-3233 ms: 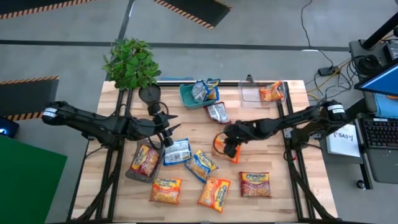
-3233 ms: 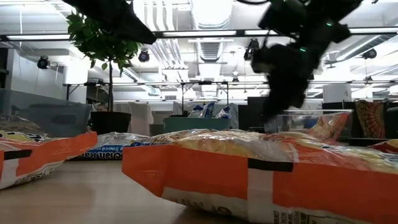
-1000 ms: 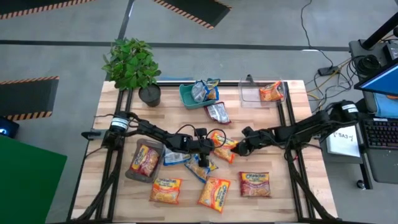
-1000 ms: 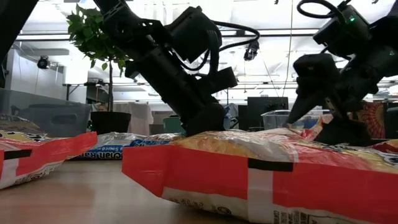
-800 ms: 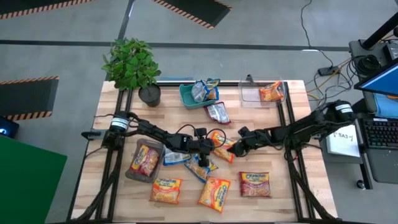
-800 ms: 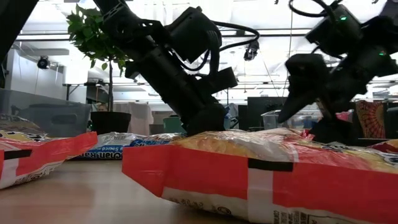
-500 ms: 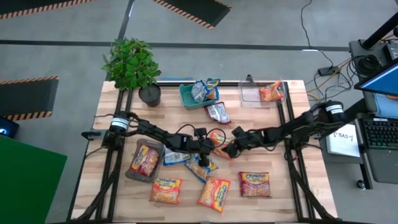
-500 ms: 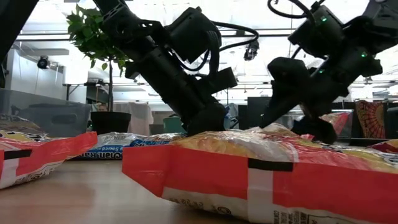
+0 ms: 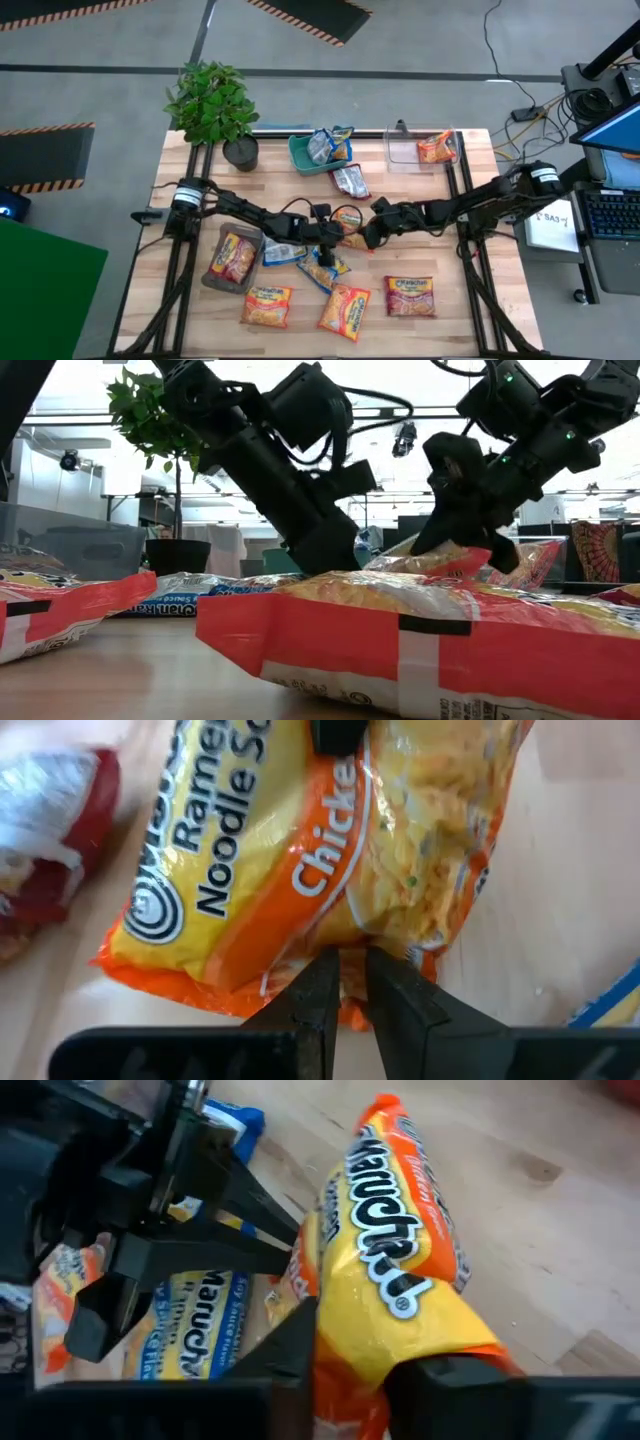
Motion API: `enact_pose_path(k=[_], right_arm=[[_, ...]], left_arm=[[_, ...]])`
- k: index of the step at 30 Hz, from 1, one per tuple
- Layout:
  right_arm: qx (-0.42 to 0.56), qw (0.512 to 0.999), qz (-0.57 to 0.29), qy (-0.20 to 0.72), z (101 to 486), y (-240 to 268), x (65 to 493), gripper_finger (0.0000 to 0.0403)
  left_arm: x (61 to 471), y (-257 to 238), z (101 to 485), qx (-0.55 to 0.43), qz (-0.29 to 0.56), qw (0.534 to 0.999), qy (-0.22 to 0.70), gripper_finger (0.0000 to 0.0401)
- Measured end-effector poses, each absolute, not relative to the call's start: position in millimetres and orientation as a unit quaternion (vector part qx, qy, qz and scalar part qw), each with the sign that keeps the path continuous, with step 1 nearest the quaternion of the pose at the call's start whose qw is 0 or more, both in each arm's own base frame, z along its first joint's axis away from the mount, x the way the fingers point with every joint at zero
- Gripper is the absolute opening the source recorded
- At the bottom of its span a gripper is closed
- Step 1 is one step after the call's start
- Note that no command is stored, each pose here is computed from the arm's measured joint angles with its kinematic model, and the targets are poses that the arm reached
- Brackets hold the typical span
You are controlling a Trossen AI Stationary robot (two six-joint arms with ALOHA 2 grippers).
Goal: Sort Maruchan noodles
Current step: Put the top orange noodle pack into the transparent bin
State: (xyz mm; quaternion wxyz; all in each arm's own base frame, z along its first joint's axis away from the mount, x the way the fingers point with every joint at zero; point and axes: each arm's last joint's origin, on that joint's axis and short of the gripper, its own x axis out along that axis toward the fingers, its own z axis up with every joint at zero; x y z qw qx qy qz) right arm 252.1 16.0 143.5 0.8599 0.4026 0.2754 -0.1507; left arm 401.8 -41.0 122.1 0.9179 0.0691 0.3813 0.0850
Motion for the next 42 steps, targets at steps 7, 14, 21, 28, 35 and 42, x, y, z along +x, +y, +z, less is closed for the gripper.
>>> enact_pose_path(k=[7,14,21,28,35,42], right_arm=[[0.385,0.877,-0.136,0.252,162,13,248,0.0015],[0.334,0.884,-0.146,0.293,195,10,249,0.0013],[0.279,0.869,-0.178,0.368,248,-2,257,0.0013],[0.242,0.854,-0.212,0.409,297,-29,259,0.0013],[0.238,0.821,-0.266,0.445,326,-77,244,0.0013],[0.273,0.772,-0.321,0.477,334,-141,210,0.0012]], left_arm=[[395,-40,148,0.093,0.09,0.919,0.373,0.0037],[375,-39,198,0.126,0.079,0.923,0.355,0.0037],[340,-37,248,0.136,0.074,0.952,0.265,0.0037],[292,-35,263,0.121,0.075,0.976,0.166,0.0037],[248,-29,266,0.103,0.08,0.987,0.097,0.0037],[222,-25,269,0.083,0.085,0.992,0.051,0.0037]])
